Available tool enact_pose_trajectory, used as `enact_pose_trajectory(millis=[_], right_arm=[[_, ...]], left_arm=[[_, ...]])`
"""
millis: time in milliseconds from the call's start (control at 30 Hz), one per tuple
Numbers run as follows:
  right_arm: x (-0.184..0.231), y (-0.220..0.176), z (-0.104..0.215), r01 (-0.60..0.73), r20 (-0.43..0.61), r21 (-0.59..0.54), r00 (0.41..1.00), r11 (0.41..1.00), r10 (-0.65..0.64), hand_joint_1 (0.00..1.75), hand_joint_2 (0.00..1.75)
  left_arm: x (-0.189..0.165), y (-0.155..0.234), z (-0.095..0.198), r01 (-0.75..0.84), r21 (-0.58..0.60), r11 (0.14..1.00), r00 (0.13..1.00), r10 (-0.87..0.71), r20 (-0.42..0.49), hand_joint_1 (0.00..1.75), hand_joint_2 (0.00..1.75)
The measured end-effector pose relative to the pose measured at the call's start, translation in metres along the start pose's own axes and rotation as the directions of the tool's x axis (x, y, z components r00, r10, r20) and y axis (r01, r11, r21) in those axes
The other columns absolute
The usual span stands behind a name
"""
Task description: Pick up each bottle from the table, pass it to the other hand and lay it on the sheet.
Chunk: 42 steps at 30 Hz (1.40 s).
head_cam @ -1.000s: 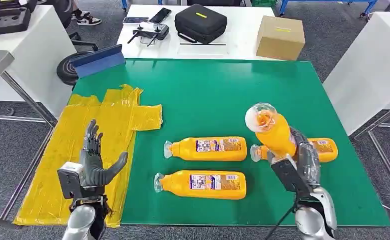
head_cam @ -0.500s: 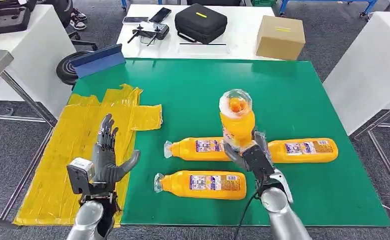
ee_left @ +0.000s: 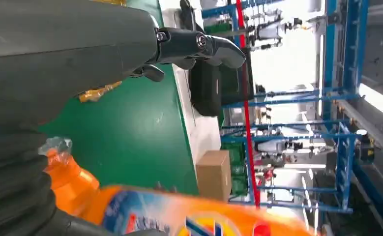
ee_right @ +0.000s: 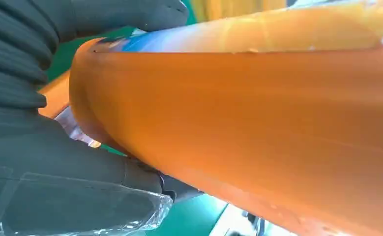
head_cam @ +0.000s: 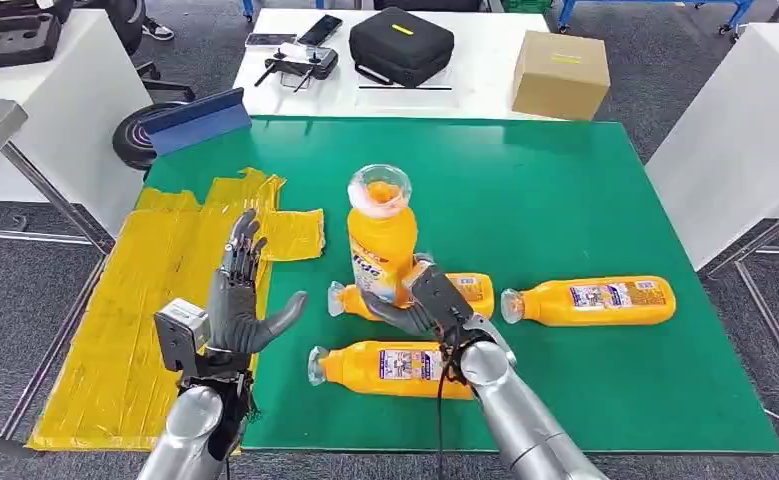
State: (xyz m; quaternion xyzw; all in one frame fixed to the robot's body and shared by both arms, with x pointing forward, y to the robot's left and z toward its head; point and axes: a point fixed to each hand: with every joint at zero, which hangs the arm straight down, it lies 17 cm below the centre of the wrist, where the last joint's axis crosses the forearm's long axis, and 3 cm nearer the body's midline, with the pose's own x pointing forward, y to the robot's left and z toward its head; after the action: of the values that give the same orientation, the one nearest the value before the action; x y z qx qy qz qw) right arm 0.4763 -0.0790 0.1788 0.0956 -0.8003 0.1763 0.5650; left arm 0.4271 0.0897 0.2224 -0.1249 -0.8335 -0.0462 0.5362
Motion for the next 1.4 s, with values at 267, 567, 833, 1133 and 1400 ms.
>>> enact_pose_trajectory(millis=[267, 567, 833, 1133, 1400], right_arm=[[0.021, 0.071, -0.031, 0.033, 0.05, 0.144, 0.998, 0.989, -0.04, 1.75, 1.75], [0.03, 0.089, -0.039, 0.008, 0.07, 0.161, 0.997, 0.987, -0.02, 1.75, 1.75], [0.031, 0.096, -0.044, -0.035, 0.079, 0.169, 0.997, 0.985, 0.022, 1.75, 1.75], [0.024, 0.103, -0.045, -0.079, 0.069, 0.181, 0.995, 0.98, 0.068, 1.75, 1.75], [0.008, 0.124, -0.04, -0.131, 0.04, 0.233, 0.991, 0.964, 0.125, 1.75, 1.75]], left_arm=[[0.003, -0.015, -0.009, 0.037, -0.076, 0.996, 0.999, -0.039, -0.027, 0.0, 1.75], [0.0, -0.023, -0.016, 0.085, -0.151, 0.985, 0.994, -0.094, -0.056, 0.0, 1.75], [-0.004, -0.029, -0.014, 0.085, -0.201, 0.976, 0.992, -0.102, -0.077, 0.0, 1.75], [-0.002, -0.033, -0.018, 0.081, -0.226, 0.971, 0.992, -0.101, -0.076, 0.0, 1.75], [-0.001, -0.036, -0.023, 0.065, -0.239, 0.969, 0.993, -0.086, -0.078, 0.0, 1.75]])
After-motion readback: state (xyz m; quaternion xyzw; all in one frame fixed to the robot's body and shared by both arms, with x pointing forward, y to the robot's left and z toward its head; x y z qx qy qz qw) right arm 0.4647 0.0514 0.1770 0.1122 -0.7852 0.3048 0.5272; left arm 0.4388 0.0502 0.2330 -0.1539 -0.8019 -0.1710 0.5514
